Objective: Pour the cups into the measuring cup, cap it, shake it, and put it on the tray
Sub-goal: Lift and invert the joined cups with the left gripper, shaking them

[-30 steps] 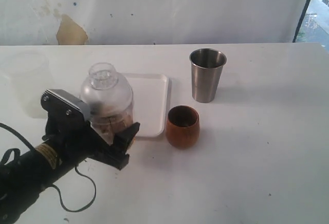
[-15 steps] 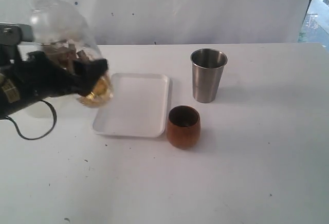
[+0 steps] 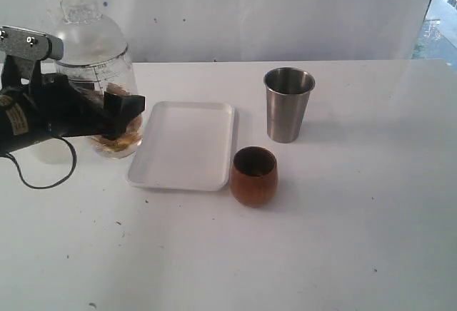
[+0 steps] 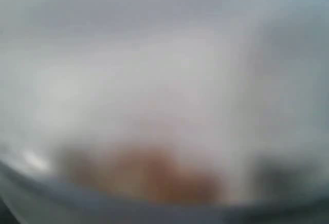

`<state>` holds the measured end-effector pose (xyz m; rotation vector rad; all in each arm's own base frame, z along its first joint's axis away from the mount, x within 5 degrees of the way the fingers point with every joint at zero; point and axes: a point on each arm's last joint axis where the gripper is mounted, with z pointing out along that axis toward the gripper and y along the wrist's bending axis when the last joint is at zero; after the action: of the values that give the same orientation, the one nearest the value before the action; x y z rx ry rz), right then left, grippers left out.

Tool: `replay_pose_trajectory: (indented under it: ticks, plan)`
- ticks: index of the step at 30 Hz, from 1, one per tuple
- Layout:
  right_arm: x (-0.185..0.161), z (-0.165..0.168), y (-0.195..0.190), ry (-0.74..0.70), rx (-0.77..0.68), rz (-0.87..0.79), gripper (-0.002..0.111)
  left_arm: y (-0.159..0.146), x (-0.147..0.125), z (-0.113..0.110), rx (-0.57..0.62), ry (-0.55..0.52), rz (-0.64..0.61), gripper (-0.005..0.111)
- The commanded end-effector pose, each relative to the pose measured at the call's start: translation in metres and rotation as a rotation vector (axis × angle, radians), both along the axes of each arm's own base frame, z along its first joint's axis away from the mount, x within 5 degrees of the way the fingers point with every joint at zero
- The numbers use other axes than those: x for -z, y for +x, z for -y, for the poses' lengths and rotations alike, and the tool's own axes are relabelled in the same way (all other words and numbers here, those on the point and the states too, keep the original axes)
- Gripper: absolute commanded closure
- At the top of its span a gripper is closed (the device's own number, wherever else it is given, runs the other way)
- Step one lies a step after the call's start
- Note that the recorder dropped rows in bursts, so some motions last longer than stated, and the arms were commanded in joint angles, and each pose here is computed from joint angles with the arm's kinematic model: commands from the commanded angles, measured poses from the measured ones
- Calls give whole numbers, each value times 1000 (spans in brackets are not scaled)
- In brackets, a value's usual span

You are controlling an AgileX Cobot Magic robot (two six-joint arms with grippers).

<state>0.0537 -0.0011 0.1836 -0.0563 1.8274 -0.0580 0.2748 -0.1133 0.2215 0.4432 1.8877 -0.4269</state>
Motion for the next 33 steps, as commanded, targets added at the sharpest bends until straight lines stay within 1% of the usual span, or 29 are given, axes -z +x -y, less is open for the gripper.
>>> replay_pose_trajectory:
  ticks: [1, 2, 3, 4, 6, 7, 8, 9, 10, 13, 14, 15, 16, 17, 18, 19, 20, 22, 23, 24, 25, 26, 27, 28, 29, 30, 31, 32, 33]
  plan:
    - [1, 0, 0, 0, 6, 8, 108, -1, -18, -4, -39, -164, 68, 107]
    - [1, 0, 0, 0, 6, 8, 108, -11, -17, 12, 134, -65, 111, 107]
    - [1, 0, 0, 0, 6, 8, 108, -14, -16, 18, 178, -11, 111, 107]
    - [1, 0, 0, 0, 6, 8, 108, -11, -15, 18, 130, 21, 81, 107]
    - [1, 0, 0, 0, 6, 8, 108, 4, -17, -3, -107, -53, 39, 107]
    - [1, 0, 0, 0, 6, 8, 108, 4, -17, -7, -144, -85, 26, 107]
    - [1, 0, 0, 0, 6, 8, 108, -4, -19, 2, -51, -64, 57, 107]
    - [1, 0, 0, 0, 6, 8, 108, -14, -17, 15, 102, 24, 104, 107]
    - [1, 0, 0, 0, 6, 8, 108, -18, -16, 22, 154, 55, 125, 107]
    - [1, 0, 0, 0, 6, 8, 108, -1, -18, 2, -124, -62, 45, 107]
    - [1, 0, 0, 0, 6, 8, 108, -6, -19, 6, -71, -36, 61, 107]
    - [1, 0, 0, 0, 6, 8, 108, -21, -17, 24, 119, 64, 142, 107]
    - [1, 0, 0, 0, 6, 8, 108, -15, -17, 17, 32, 25, 122, 107]
    - [1, 0, 0, 0, 6, 8, 108, -5, -19, 4, -129, -77, 78, 107]
    - [1, 0, 0, 0, 6, 8, 108, -1, -19, -5, -200, -118, 47, 107]
    - [1, 0, 0, 0, 6, 8, 108, -7, -22, 2, -104, -51, 75, 107]
    - [1, 0, 0, 0, 6, 8, 108, -19, -21, 19, 79, 62, 137, 107]
    - [1, 0, 0, 0, 6, 8, 108, -8, -24, 6, -107, -74, 76, 107]
    - [1, 0, 0, 0, 6, 8, 108, -6, -25, 0, -159, -115, 56, 107]
    - [1, 0, 0, 0, 6, 8, 108, -11, -28, 6, -83, -77, 85, 107]
    - [1, 0, 0, 0, 6, 8, 108, -21, -29, 20, 55, 7, 143, 107]
    - [1, 0, 0, 0, 6, 8, 108, -10, -31, 6, -105, -83, 101, 107]
    - [1, 0, 0, 0, 6, 8, 108, -7, -32, -2, -180, -139, 61, 107]
    - [1, 0, 0, 0, 6, 8, 108, -23, -34, 14, 17, 2, 134, 107]
    - [1, 0, 0, 0, 6, 8, 108, -28, -33, 19, 61, 18, 154, 107]
    - [1, 0, 0, 0, 6, 8, 108, -18, -34, 5, -106, -83, 103, 107]
    - [1, 0, 0, 0, 6, 8, 108, -16, -34, -2, -163, -108, 63, 107]
    - [1, 0, 0, 0, 6, 8, 108, -33, -34, 15, 37, 65, 145, 107]
    - [1, 0, 0, 0, 6, 8, 108, -32, -33, 14, 27, 71, 152, 107]
